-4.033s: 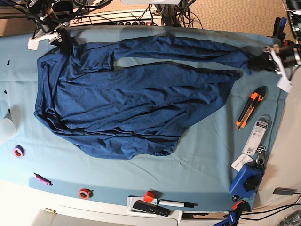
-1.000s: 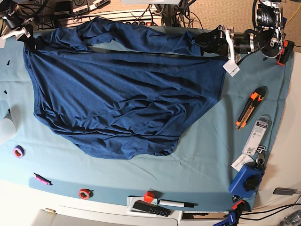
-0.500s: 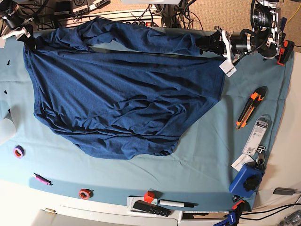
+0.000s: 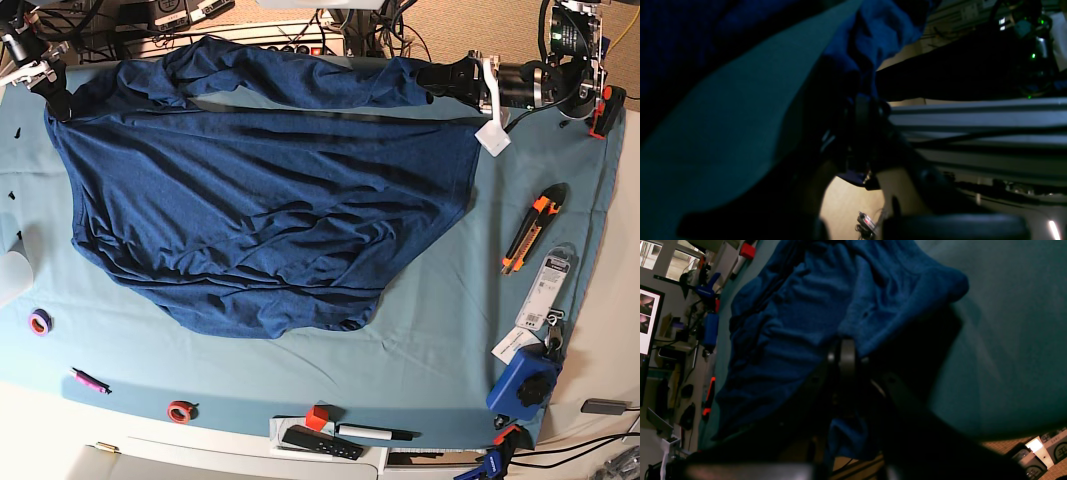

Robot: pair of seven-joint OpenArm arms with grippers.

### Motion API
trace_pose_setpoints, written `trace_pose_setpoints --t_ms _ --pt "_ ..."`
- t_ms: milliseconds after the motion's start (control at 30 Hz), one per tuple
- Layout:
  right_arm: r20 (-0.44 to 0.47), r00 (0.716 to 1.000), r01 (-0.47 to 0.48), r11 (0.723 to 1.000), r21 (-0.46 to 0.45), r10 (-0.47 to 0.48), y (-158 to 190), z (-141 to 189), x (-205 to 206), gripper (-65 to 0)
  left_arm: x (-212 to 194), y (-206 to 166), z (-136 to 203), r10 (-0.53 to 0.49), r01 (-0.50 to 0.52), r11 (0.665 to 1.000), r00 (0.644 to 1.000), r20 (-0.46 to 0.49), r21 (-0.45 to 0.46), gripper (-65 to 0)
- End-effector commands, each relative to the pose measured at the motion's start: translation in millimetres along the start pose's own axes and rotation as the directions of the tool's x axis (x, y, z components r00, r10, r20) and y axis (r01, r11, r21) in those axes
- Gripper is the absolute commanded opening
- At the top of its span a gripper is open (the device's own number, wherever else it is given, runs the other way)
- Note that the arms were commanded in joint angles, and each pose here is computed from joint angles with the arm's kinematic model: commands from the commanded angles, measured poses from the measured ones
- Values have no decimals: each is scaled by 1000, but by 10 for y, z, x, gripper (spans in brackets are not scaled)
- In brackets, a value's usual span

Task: Layout the t-shirt on the table in an organized manner, then fold the t-shirt properly
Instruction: 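Drag the sleeve with the left gripper along the shirt's shoulder edge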

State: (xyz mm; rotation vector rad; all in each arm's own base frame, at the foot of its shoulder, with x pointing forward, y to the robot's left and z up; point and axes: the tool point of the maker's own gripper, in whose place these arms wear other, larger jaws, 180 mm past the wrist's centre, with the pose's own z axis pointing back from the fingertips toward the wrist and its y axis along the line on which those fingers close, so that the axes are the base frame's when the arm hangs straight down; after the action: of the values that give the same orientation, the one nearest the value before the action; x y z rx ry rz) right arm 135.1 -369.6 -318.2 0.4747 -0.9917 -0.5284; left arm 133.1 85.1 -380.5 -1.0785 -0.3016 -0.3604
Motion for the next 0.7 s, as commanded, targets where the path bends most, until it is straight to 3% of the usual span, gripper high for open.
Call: trace_pose_setpoints --t_ms 0,367,667 --pt "34 999 -32 999 7 32 34 41 138 -650 83 -59 42 -31 31 999 999 15 -10 -650" --pt "-73 996 -62 991 -115 54 -194 56 -42 -650 320 -372 51 -195 196 980 980 29 -20 -650" --pt "-172 985 -57 965 -255 13 -451 127 -215 -650 458 -623 61 -312 313 949 949 41 -26 -650"
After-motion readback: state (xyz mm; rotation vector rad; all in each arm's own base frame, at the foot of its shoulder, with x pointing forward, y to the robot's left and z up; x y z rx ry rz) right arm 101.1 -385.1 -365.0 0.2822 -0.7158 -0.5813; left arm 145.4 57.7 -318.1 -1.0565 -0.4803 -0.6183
